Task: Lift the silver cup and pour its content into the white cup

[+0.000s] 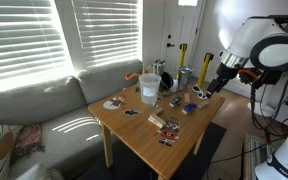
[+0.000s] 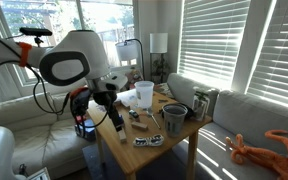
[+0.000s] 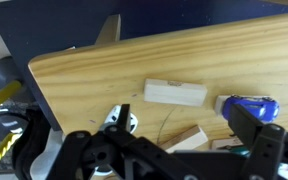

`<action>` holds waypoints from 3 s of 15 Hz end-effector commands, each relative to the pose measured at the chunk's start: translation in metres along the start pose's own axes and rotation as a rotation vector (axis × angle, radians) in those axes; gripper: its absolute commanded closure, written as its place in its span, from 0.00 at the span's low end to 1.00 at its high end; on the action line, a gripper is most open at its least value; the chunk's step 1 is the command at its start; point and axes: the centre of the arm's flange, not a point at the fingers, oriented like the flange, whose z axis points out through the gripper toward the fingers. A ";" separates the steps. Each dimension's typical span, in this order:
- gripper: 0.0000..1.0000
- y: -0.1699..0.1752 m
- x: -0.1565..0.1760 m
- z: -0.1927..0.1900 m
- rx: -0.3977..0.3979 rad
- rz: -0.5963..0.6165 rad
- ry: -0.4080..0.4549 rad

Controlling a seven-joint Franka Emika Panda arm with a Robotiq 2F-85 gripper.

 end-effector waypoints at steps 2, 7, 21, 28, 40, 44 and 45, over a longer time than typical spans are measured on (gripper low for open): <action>0.00 0.043 0.047 -0.009 0.019 0.105 0.008; 0.00 0.086 0.084 -0.028 0.016 0.180 0.092; 0.00 0.142 0.117 -0.028 -0.004 0.291 0.038; 0.00 0.153 0.142 -0.037 0.000 0.319 0.071; 0.00 0.127 0.205 -0.024 0.058 0.375 0.036; 0.07 0.116 0.221 -0.011 0.070 0.391 -0.009; 0.12 0.116 0.224 -0.008 0.066 0.395 -0.019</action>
